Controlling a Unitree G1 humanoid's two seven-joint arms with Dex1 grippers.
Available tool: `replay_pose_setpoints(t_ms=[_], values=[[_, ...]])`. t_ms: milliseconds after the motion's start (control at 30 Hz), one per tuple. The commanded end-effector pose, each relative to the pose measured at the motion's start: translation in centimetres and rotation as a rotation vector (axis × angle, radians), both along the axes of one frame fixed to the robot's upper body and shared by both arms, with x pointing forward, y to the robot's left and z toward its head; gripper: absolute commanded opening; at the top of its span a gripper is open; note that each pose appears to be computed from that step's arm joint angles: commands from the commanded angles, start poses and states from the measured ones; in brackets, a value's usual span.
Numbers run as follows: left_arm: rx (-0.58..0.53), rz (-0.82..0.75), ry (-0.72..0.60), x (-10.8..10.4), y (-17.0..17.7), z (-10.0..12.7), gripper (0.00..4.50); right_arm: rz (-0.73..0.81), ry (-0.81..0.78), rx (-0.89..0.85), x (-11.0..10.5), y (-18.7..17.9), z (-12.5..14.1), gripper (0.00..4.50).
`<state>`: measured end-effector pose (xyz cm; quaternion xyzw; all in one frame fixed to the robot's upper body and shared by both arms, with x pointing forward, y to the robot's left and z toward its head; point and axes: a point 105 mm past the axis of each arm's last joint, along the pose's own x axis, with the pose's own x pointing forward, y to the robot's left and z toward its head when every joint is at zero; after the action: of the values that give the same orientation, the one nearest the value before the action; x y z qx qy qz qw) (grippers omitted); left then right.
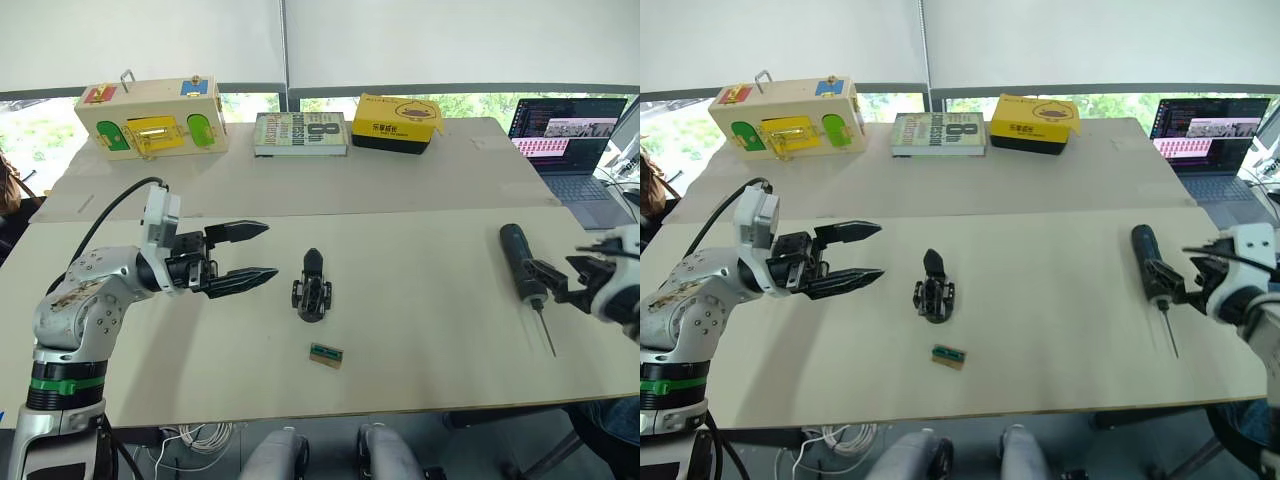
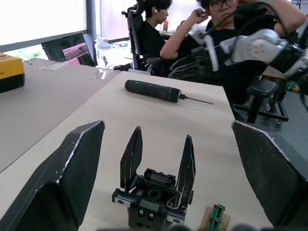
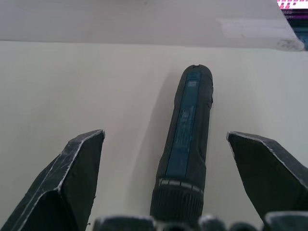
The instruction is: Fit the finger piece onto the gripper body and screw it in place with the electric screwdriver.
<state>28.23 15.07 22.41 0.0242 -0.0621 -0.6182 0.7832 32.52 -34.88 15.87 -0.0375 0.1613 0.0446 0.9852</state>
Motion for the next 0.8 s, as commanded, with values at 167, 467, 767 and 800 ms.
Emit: replay_pose_setpoints(t_ms=[167, 467, 767, 800], values=[[0.008, -0.082, -0.057, -1.2, -0.4, 1.2, 4.46, -0.028, 0.15, 0.011, 1.4, -1.9, -1.9, 4.5], [0.03, -0.1, -0.068, -1.5, -0.4, 1.1, 4.5, -0.026, 0.243, 0.067, 2.1, -2.1, -2.7, 3.67], [0.058, -0.116, -0.085, -1.9, 0.3, 0.5, 4.5, 0.101, 0.158, 0.063, 1.6, -0.5, -0.1, 1.92], [0.069, -0.113, -0.084, -1.9, 0.5, 0.3, 4.5, 0.155, 0.116, 0.058, 1.5, 0.6, 1.1, 1.92]])
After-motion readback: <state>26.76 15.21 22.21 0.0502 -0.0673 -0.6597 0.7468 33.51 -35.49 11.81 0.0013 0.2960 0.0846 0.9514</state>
